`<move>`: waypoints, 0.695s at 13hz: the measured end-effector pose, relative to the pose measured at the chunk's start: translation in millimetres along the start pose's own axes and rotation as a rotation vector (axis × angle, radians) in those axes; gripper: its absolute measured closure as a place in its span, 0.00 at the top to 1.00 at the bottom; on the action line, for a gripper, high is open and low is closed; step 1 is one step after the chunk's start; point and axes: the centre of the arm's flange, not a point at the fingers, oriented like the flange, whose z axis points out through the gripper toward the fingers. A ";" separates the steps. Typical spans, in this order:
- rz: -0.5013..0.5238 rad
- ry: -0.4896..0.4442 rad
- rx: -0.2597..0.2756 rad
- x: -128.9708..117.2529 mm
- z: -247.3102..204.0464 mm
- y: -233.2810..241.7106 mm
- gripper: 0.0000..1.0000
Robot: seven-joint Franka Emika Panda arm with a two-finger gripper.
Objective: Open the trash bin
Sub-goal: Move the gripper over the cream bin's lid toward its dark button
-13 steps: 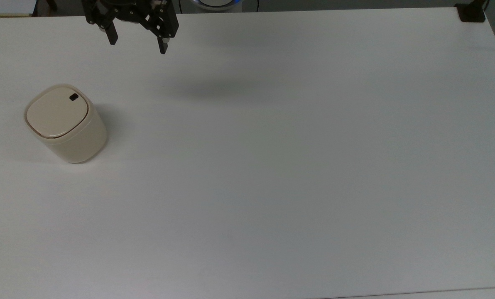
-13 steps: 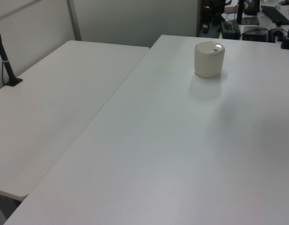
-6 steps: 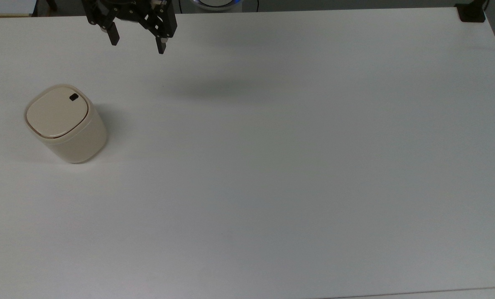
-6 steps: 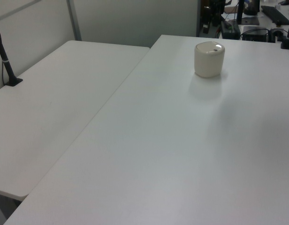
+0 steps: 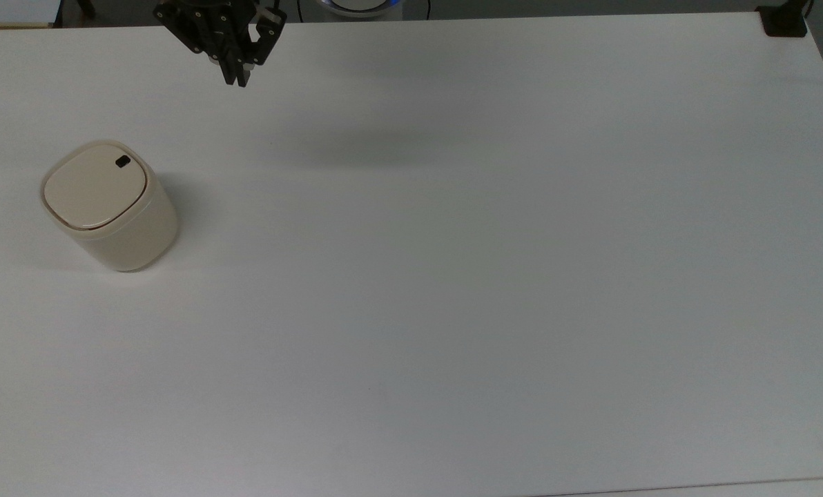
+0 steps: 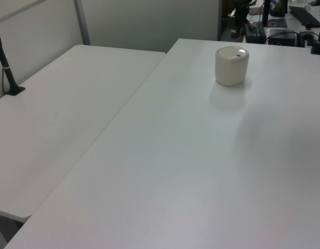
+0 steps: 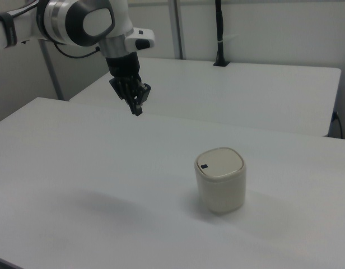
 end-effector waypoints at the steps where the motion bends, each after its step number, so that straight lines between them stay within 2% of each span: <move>1: -0.022 -0.005 -0.001 0.1 2.4 2.6 0.08; 2: -0.049 -0.009 -0.004 0.6 4.4 13.9 0.05; 4: -0.035 -0.016 -0.016 0.6 8.0 58.5 0.05; 6: 0.037 -0.022 -0.039 2.3 24.3 111.7 0.05; 9: 0.168 -0.010 -0.088 17.5 75.0 157.3 0.05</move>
